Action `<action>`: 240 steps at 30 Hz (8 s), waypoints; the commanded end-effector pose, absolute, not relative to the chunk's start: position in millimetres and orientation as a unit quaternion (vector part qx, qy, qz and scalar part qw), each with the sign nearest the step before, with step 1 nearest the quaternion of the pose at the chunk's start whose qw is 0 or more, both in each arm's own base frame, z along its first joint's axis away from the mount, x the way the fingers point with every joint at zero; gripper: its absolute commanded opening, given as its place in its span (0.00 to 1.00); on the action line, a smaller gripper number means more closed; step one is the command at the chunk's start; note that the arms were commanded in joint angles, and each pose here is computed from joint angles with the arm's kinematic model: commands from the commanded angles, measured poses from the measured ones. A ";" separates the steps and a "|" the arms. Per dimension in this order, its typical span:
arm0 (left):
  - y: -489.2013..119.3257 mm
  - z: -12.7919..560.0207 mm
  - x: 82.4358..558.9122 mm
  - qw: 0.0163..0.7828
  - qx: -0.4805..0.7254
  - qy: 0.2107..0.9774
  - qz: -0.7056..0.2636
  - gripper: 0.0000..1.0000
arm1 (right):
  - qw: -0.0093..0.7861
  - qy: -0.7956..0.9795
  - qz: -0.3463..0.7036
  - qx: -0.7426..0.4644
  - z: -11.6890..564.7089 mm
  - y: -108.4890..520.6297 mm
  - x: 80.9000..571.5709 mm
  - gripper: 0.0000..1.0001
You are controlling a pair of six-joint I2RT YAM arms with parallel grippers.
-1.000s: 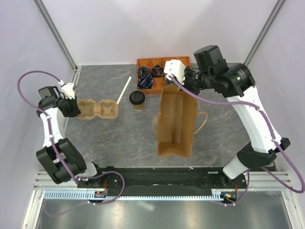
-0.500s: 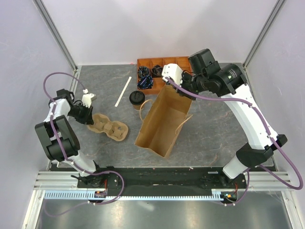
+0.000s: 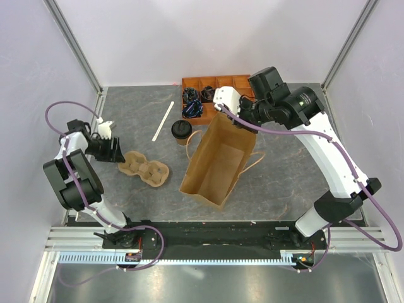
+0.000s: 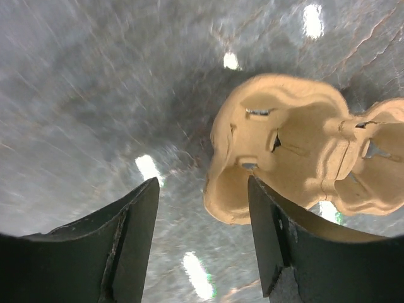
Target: Pack the takeout coffee
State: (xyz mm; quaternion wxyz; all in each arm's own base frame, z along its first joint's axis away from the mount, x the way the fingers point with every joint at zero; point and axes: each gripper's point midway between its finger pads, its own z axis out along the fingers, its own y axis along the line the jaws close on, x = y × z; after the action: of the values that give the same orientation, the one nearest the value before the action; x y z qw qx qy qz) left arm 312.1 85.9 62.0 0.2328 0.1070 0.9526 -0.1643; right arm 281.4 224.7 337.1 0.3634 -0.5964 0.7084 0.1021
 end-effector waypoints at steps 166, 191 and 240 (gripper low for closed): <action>-314.2 240.5 204.6 0.323 0.823 0.466 -0.009 0.22 | 0.352 0.690 0.201 -0.599 321.3 249.6 249.9 0.00; -290.9 445.9 157.9 0.576 0.682 0.428 -0.142 0.68 | 0.376 0.770 0.136 -0.497 309.0 204.8 281.8 0.00; -163.4 317.1 302.6 0.370 0.235 0.811 -0.388 0.80 | 0.436 0.468 0.188 -0.745 342.5 267.4 274.3 0.93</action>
State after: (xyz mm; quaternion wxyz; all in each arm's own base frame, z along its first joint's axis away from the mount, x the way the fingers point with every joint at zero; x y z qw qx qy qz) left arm 305.4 -161.5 315.2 0.3840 0.2559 0.8154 -0.3495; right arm 283.7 249.0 345.1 0.4363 -0.7076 0.5283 0.1730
